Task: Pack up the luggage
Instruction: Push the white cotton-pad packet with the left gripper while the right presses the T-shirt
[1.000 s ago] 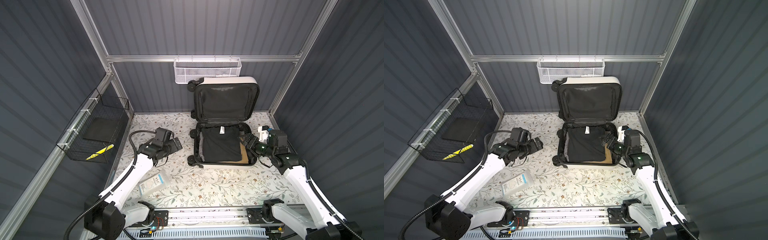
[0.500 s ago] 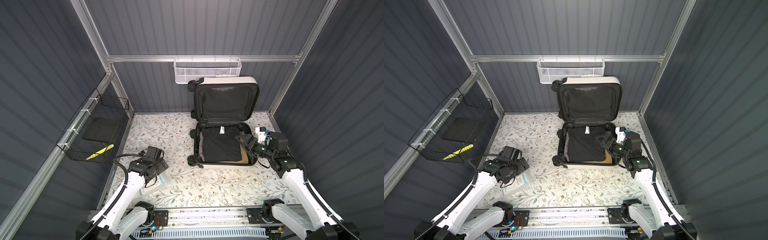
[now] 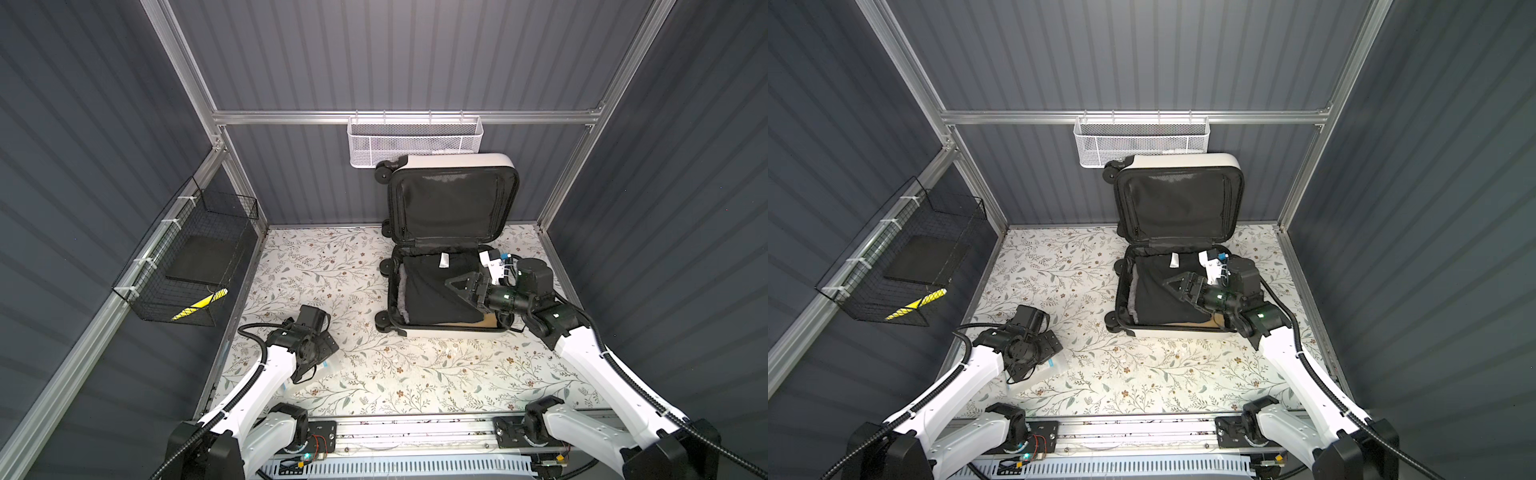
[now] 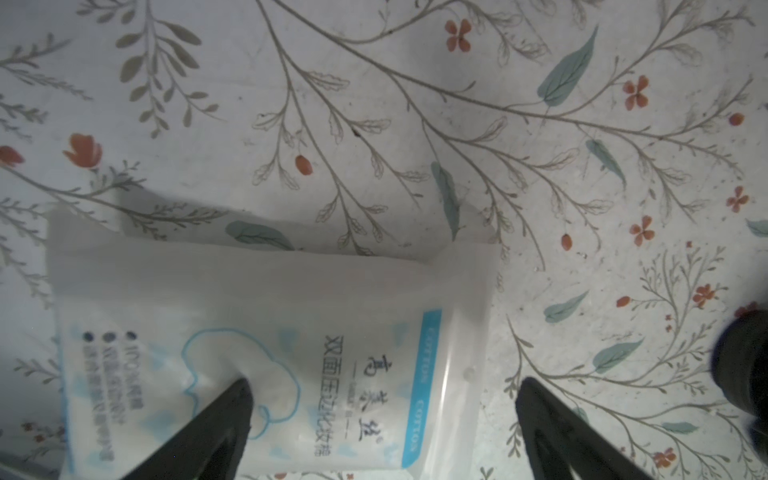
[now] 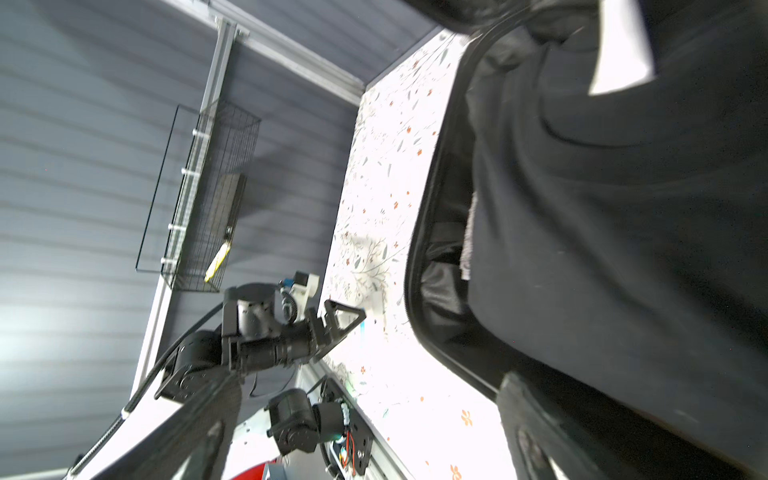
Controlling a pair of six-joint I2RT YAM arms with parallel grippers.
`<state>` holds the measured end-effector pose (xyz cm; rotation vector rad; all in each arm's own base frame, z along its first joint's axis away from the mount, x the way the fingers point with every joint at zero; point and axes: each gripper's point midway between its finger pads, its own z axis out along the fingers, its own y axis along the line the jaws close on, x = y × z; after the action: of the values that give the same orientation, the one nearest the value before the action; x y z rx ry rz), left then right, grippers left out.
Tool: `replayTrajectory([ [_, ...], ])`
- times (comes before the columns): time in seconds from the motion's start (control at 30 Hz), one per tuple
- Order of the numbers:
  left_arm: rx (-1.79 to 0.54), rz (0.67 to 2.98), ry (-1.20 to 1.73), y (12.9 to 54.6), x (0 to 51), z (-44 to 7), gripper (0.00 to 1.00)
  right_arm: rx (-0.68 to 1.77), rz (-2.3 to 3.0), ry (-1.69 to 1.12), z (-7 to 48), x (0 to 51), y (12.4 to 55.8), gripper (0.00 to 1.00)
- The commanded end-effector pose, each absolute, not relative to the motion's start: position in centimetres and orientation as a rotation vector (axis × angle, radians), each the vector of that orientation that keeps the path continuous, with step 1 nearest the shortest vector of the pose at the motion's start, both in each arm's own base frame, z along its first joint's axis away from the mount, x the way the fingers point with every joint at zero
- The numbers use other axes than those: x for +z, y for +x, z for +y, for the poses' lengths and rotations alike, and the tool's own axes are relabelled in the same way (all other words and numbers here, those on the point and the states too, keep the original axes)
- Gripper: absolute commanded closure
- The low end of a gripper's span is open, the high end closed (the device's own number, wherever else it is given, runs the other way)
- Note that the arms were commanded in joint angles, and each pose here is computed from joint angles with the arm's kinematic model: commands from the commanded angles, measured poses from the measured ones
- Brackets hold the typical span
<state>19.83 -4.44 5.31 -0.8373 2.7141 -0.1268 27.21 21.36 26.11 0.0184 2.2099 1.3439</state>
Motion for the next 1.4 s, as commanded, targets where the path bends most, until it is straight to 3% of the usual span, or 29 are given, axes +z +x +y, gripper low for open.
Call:
replayTrajectory([
  [0.0, -0.288, 2.691, -0.700, 22.1, 5.9, -6.6, 0.00, 1.315, 2.246, -0.030, 22.5, 25.3, 27.0, 0.02],
  [0.43, -0.569, 2.634, -0.407, 31.5, 9.4, -12.9, 0.00, 1.297, 2.367, -0.111, 27.2, 21.9, 25.6, 0.03],
  [0.6, -0.508, 2.591, -0.256, 34.5, 13.9, -13.2, 0.00, 1.287, 2.417, -0.135, 29.5, 20.3, 24.9, 0.04],
  [0.83, -0.420, 2.546, -0.409, 33.3, 15.3, -9.5, 0.00, 1.287, 2.495, -0.190, 34.1, 18.0, 24.0, 0.06],
  [1.2, -0.675, 2.470, -0.918, 28.7, 10.0, -4.5, 0.00, 1.282, 2.566, -0.232, 38.3, 15.6, 23.1, 0.09],
  [1.37, -0.733, 2.449, -1.042, 27.2, 7.9, -4.0, 0.06, 1.292, 2.574, -0.225, 39.0, 15.4, 23.2, 0.08],
])
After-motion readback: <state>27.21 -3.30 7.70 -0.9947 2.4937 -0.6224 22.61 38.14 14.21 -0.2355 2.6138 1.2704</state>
